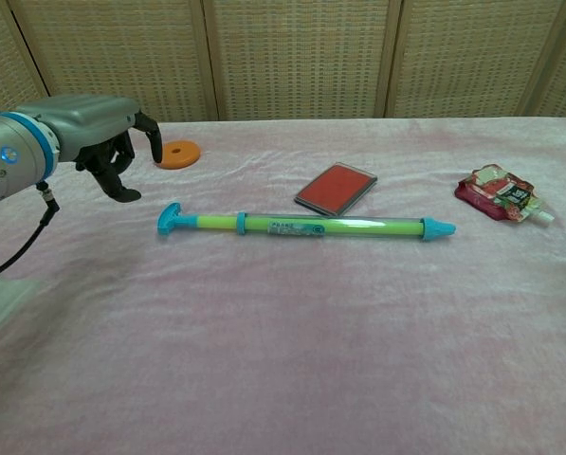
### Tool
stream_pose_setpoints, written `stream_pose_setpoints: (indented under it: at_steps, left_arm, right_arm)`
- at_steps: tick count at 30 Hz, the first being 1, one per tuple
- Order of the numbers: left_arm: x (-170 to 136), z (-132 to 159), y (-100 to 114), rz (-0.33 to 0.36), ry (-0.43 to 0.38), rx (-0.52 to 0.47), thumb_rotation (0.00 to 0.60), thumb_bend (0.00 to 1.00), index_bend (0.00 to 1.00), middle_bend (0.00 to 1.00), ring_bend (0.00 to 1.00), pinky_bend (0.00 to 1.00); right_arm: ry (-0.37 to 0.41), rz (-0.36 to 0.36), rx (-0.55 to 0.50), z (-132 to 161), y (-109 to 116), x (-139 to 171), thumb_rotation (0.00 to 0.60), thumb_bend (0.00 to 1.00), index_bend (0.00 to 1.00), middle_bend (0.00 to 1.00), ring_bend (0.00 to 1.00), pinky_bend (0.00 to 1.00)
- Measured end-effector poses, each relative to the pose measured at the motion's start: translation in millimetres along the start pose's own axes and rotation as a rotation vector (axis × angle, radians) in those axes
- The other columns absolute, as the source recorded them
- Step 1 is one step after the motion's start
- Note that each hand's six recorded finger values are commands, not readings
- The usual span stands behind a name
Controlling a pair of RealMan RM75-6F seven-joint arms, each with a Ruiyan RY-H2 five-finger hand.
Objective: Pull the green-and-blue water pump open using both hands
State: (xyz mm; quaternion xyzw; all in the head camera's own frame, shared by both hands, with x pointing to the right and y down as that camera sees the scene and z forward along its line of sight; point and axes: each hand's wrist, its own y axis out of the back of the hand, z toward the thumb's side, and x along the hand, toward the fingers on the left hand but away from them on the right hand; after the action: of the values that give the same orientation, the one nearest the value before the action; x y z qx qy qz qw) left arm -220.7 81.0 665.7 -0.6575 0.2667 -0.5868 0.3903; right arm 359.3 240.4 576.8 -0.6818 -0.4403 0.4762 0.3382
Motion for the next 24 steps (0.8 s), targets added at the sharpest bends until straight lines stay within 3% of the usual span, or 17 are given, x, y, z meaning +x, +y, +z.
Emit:
stream_pose_setpoints:
  at_steps: [12,24]
  left_arm:
    - [31,28,-25,-0.074,0.017,0.028,0.6,0.33,0.39,0.82,0.71,0.67]
    - [53,51,-43,-0.106,0.019,0.057,0.6,0.33,0.4,0.82,0.71,0.67]
  right_arm:
    - [-0.009,0.002,-0.004,-4,-2,-2,0.6,0.23,0.01,0.0,0.0,0.01]
    - [-0.033,0.01,0.001,-12,-4,-5,0.6,0.23,0.01,0.0,0.0,0.01]
